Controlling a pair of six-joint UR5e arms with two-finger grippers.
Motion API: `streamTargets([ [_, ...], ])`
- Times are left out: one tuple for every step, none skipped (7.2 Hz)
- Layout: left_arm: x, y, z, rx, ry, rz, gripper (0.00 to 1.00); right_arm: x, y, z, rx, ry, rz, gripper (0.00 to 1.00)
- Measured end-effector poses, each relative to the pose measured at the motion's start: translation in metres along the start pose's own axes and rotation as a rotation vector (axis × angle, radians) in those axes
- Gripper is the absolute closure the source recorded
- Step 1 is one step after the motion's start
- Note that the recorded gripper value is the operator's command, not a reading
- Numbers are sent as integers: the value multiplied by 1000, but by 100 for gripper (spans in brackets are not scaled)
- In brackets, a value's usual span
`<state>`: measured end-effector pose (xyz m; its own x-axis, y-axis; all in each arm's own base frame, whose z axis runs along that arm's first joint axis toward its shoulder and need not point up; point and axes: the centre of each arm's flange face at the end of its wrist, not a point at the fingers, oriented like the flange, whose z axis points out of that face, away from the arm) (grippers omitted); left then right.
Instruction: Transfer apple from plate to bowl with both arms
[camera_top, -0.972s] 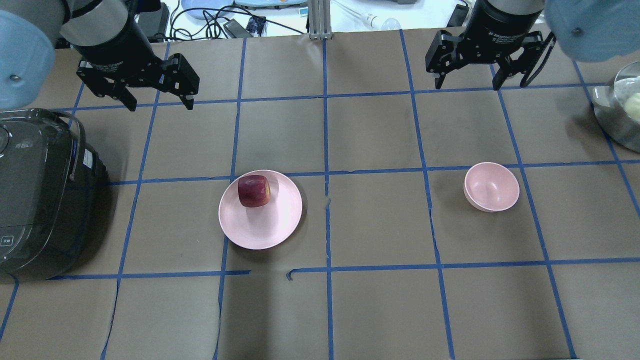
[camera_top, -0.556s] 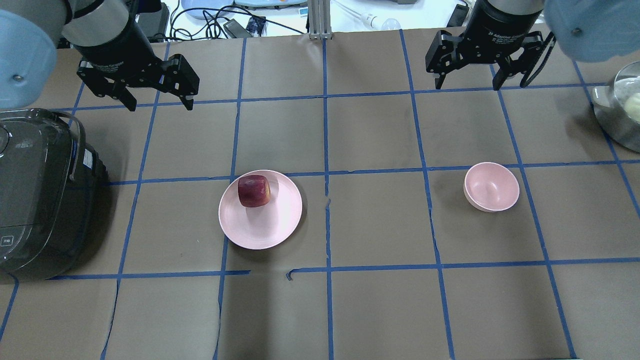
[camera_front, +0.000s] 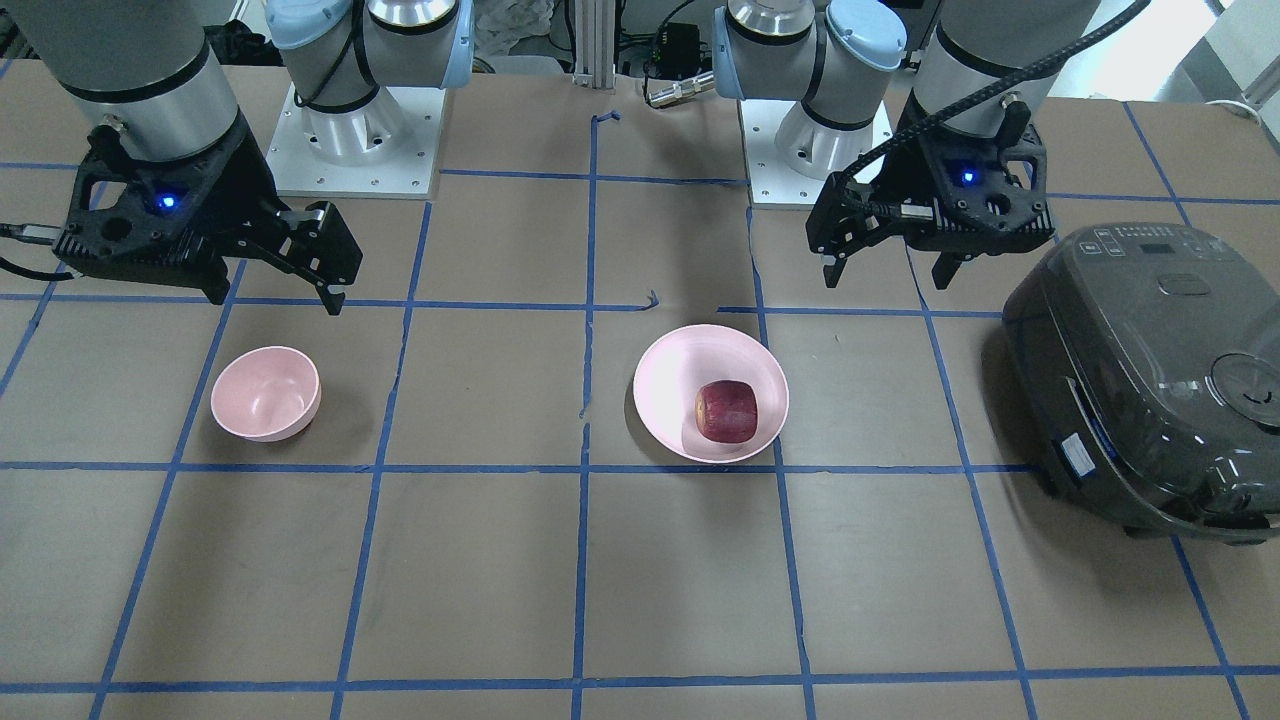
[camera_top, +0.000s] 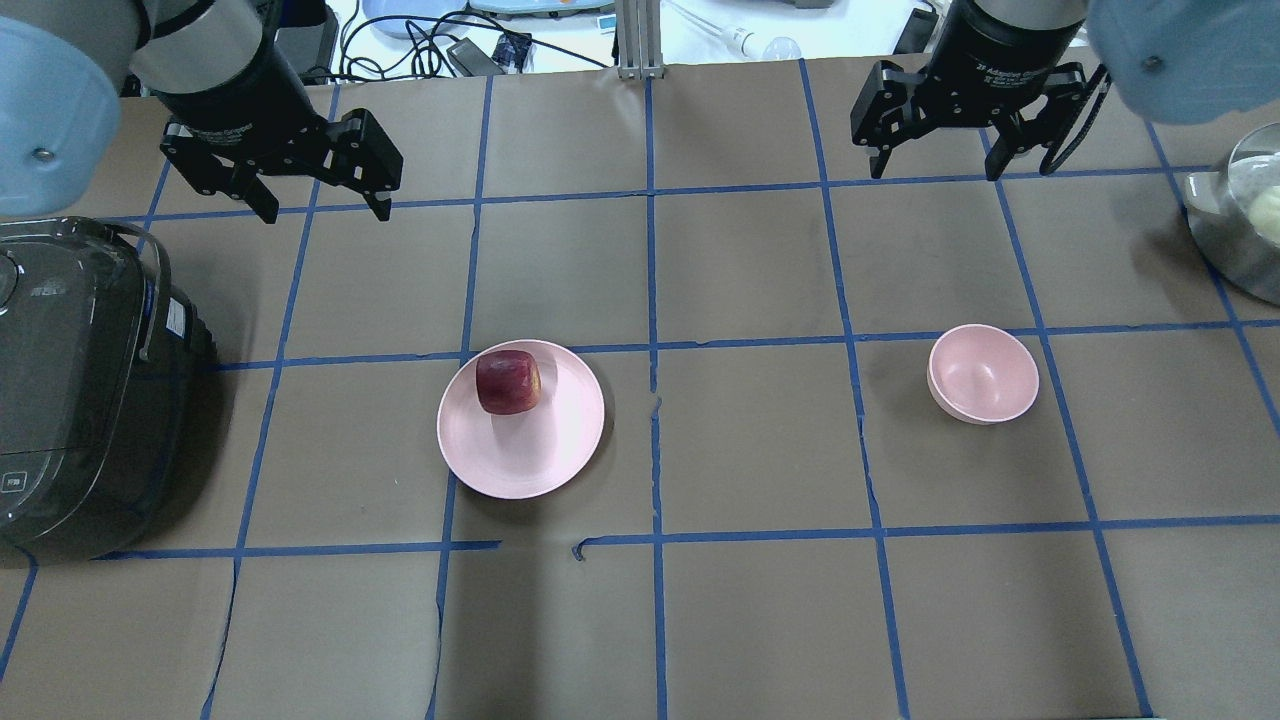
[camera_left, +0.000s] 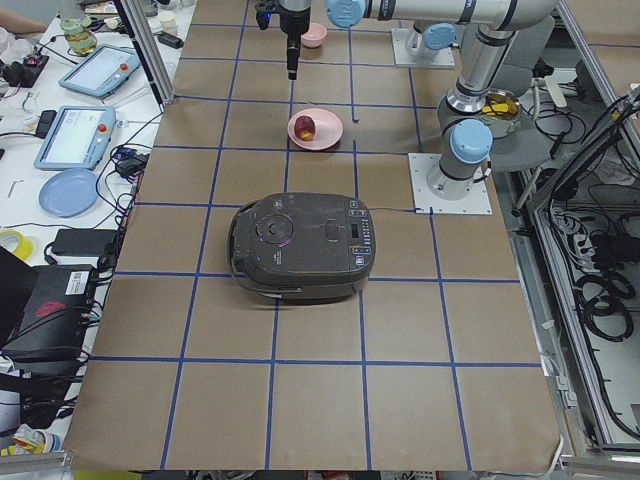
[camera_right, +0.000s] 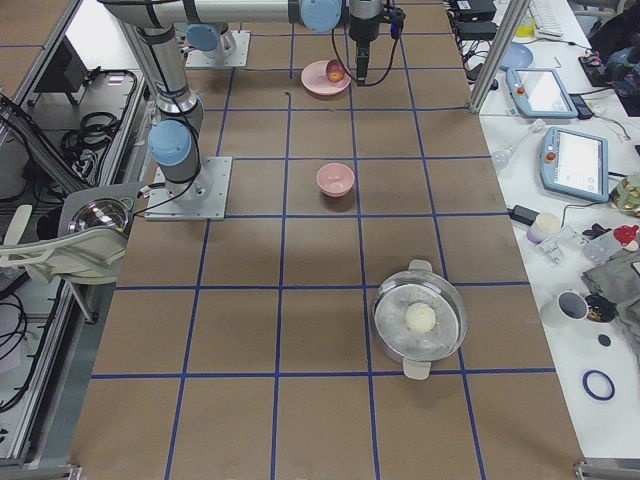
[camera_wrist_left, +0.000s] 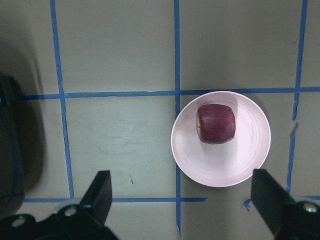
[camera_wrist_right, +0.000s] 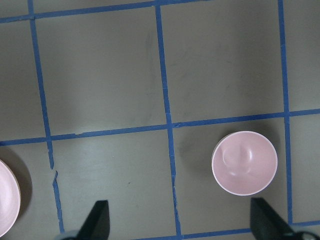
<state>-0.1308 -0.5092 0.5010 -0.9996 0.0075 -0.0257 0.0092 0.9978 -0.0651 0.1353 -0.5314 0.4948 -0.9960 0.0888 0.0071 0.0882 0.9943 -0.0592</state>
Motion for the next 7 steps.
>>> streamTargets([
  [0,-1,3,-6,1,0,0,0,0,0,-1,0,0,0],
  [1,-3,9,-16,2,-1,3,0,0,0,-2,1,0,0],
  [1,-4,15,-27,1,-1,3,1,0,0,-4,2,0,0],
  [2,-6,25,-37,3,-4,3,3,-1,2,-7,3,2,0],
  [6,-14,53,-37,37,-12,0,11,-3,4,-16,9,3,0],
  [14,-23,102,-18,95,-17,0,30,-8,14,-35,23,-14,0],
  [18,-20,161,-3,123,-19,0,67,-15,36,-60,30,-32,0],
])
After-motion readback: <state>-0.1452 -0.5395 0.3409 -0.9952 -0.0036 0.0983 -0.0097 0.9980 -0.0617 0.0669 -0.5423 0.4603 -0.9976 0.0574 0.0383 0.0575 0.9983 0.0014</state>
